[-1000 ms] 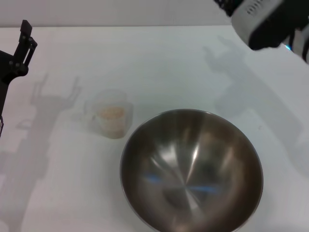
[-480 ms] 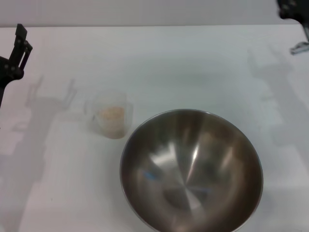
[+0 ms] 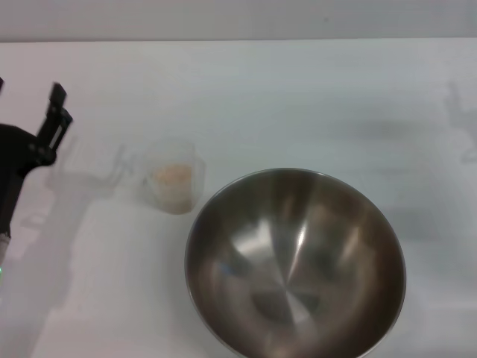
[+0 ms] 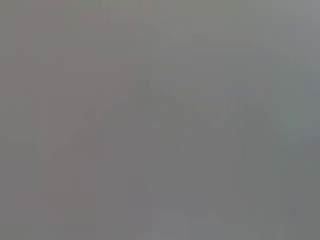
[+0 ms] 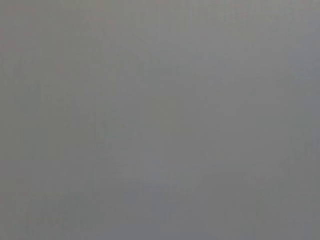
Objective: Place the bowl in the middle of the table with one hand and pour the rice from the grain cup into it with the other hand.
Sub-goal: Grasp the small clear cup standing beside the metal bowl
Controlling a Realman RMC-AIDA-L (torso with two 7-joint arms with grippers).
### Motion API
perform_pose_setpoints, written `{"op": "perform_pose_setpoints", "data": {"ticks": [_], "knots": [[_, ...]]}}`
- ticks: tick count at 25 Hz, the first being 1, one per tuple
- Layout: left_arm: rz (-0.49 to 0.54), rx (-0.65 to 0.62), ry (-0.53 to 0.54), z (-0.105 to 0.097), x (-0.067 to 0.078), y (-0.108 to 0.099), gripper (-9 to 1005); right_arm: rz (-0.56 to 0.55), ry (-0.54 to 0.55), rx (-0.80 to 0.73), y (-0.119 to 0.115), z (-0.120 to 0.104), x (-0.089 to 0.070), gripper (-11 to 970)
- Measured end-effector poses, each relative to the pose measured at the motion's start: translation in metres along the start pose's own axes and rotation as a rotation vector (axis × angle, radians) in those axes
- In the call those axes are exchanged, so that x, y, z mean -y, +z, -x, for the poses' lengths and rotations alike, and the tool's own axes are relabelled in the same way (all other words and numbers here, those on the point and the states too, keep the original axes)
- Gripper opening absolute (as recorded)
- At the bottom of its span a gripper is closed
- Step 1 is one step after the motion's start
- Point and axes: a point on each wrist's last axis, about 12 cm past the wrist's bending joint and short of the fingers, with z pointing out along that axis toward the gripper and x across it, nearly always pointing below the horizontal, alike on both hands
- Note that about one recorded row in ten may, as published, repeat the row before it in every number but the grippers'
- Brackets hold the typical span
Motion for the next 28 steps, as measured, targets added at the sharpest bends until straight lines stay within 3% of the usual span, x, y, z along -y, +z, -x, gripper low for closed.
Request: {"op": "perform_pose_setpoints", "data": {"ticks": [8,10,14,28], "knots": [[-0.054,-0.044,0.014,-0.005,0.004,-0.010,685,-0.025,-0.017,-0.002,0.012,0.001,0.007,557],[-0.107,-0.096,0.016,-0.010,0.010,-0.027,684,-0.034,-0.020,-0.008,0.015,0.001,0.008,557],[-0.116,-0.148,0.009,-0.016,0.014,-0.034,681,-0.040,-0.023,-0.010,0.019,0.001,0.010,557],[-0.165,-0.320,-0.001,-0.035,0.025,-0.036,672,-0.064,-0.025,-0.005,0.023,0.003,0.015,557]]}}
